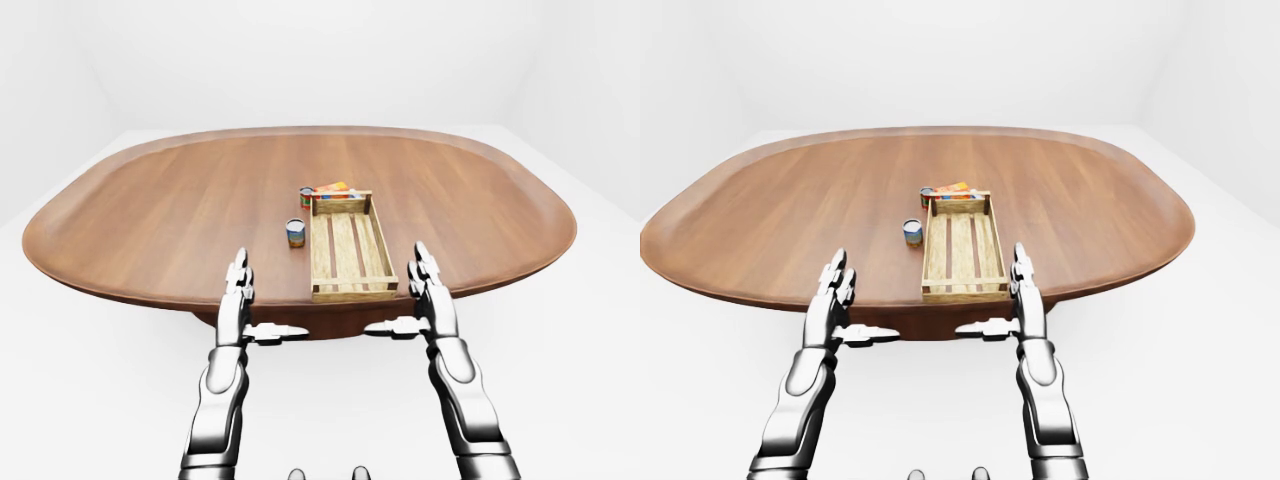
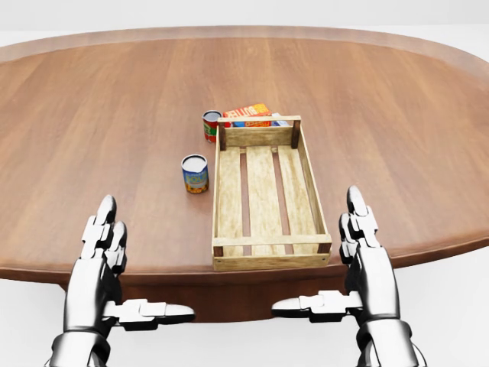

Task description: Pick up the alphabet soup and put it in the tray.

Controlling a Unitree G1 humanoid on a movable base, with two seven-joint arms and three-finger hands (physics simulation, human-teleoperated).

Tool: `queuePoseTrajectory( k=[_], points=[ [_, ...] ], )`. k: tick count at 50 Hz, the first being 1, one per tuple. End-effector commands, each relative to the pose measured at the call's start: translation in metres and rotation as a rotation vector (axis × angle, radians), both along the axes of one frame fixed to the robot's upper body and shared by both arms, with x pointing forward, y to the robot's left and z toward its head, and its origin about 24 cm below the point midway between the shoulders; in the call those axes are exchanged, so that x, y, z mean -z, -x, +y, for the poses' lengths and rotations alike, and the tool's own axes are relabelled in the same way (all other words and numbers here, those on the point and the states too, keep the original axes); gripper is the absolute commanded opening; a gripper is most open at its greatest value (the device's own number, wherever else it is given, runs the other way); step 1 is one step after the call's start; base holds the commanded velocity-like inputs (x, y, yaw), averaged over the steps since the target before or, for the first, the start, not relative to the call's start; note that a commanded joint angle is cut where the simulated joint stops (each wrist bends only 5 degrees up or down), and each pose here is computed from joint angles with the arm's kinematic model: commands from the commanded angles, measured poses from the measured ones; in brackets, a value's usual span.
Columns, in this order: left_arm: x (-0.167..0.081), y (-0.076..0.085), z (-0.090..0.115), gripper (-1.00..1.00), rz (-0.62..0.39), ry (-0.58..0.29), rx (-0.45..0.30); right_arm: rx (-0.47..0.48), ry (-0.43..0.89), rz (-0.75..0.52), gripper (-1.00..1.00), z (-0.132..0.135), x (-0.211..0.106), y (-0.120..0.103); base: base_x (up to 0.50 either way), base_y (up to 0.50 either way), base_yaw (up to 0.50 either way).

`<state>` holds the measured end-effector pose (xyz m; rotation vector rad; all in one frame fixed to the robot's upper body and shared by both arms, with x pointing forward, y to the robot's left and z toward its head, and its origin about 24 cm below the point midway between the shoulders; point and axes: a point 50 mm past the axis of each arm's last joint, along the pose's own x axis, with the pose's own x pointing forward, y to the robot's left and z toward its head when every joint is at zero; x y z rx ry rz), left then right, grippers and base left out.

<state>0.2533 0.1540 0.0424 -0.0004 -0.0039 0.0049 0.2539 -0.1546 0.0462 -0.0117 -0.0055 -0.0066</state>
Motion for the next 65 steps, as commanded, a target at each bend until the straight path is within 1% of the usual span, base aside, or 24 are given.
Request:
queuePoseTrajectory(
  k=[1, 3, 10, 14, 23, 35, 40, 50, 56, 62, 65],
  points=[
    [-0.007, 0.002, 0.01, 1.0, -0.022, 0.003, -0.013, 0.02, 0.036, -0.037, 1.0, -0.012, -0.018, 0.0, 0.0, 0.0, 0.0],
    [-0.013, 0.002, 0.012, 1.0, -0.034, 0.011, -0.022, 0.023, 0.043, -0.054, 1.0, -0.013, -0.022, 0.0, 0.0, 0.0, 0.0],
    [-0.019, 0.002, 0.014, 1.0, -0.046, 0.003, -0.033, 0.023, 0.051, -0.084, 1.0, -0.014, -0.029, 0.0, 0.0, 0.0, 0.0],
    [-0.026, 0.002, 0.016, 1.0, -0.059, 0.007, -0.04, 0.033, 0.064, -0.123, 1.0, -0.018, -0.039, 0.001, 0.0, 0.0, 0.0],
    [-0.053, 0.006, 0.021, 1.0, -0.175, 0.008, -0.055, 0.056, 0.101, -0.25, 1.0, -0.026, -0.069, 0.007, 0.0, 0.0, 0.0],
    [-0.068, 0.009, 0.028, 1.0, -0.242, 0.015, -0.077, 0.084, 0.12, -0.352, 1.0, -0.031, -0.092, 0.014, 0.0, 0.0, 0.0],
    [-0.069, 0.008, 0.028, 1.0, -0.245, 0.014, -0.082, 0.09, 0.107, -0.361, 1.0, -0.032, -0.094, 0.014, 0.0, -0.04, 0.0],
    [-0.071, 0.009, 0.028, 1.0, -0.254, 0.016, -0.084, 0.086, 0.09, -0.349, 1.0, -0.03, -0.091, 0.012, 0.0, -0.5, 0.0],
    [-0.074, 0.01, 0.029, 1.0, -0.267, 0.017, -0.086, 0.084, 0.09, -0.367, 1.0, -0.03, -0.095, 0.012, 0.0, 0.0, 0.0],
    [-0.074, 0.009, 0.026, 1.0, -0.27, 0.018, -0.082, 0.075, 0.105, -0.355, 1.0, -0.027, -0.093, 0.01, 0.0, 0.0, 0.0],
    [-0.076, 0.01, 0.027, 1.0, -0.276, 0.021, -0.082, 0.073, 0.113, -0.351, 1.0, -0.026, -0.092, 0.009, 0.41, -0.02, 0.0]
  ],
)
